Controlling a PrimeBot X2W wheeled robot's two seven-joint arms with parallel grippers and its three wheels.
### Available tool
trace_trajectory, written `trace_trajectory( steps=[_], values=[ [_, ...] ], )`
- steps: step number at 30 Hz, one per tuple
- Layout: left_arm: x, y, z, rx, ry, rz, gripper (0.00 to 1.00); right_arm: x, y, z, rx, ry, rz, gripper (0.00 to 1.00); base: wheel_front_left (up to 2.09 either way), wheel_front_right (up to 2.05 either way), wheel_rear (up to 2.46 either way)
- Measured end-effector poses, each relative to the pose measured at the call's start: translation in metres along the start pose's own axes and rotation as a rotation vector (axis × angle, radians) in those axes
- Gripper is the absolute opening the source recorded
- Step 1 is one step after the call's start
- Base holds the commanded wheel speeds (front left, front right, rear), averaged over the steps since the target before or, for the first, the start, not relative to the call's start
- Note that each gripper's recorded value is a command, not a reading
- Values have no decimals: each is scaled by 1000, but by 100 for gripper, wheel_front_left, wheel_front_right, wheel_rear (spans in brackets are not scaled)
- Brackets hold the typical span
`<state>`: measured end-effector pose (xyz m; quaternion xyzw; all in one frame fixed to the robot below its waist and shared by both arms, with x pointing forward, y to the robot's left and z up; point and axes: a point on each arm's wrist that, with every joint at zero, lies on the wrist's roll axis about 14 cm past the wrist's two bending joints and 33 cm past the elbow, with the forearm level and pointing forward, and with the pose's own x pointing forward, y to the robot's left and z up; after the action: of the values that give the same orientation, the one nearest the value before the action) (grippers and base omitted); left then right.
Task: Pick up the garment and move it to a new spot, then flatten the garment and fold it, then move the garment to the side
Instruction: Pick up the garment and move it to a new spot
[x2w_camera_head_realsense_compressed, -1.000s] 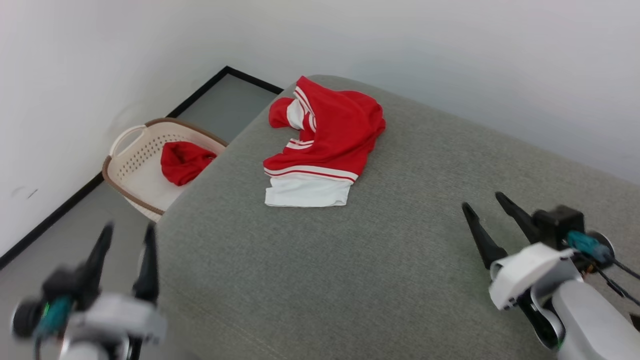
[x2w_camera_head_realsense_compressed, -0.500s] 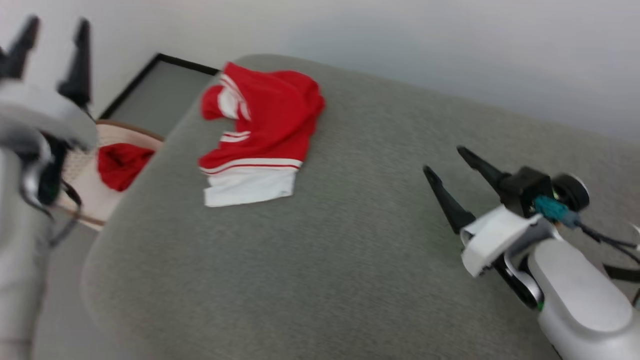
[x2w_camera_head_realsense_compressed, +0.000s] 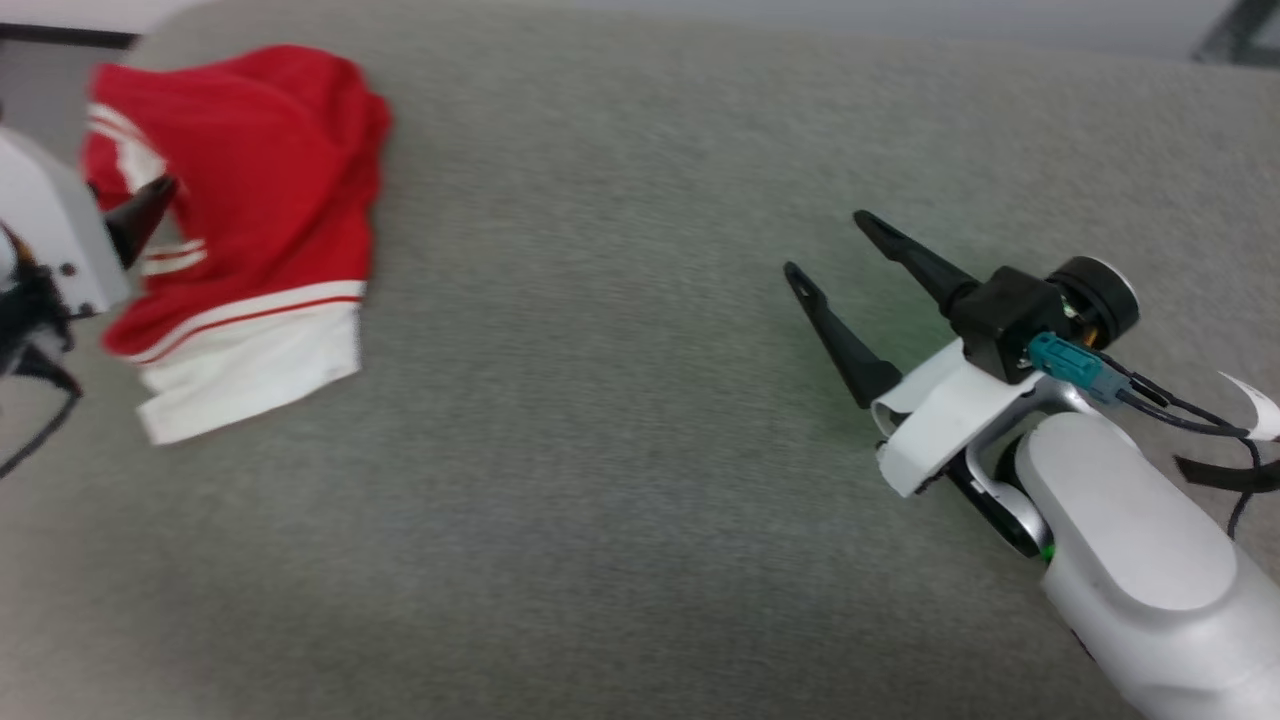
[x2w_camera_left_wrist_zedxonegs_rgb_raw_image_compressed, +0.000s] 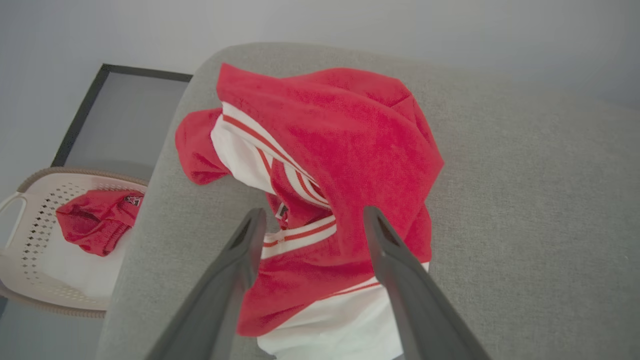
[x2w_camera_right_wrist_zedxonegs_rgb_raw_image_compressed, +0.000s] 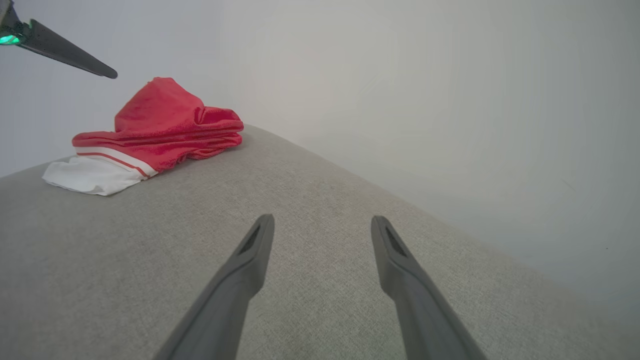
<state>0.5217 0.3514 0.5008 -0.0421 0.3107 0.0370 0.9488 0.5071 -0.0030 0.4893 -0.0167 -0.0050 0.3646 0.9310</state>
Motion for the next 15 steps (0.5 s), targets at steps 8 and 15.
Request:
trace_trajectory(
  steps=[8,15],
  values=[
    [59,-8,-38,-26,150,-22,100,-7,-25,-16,12,7,-46,100,0,0,0],
    [108,-26,-74,-60,247,-50,100,-12,-45,-37,14,36,-85,100,0,0,0]
  ],
)
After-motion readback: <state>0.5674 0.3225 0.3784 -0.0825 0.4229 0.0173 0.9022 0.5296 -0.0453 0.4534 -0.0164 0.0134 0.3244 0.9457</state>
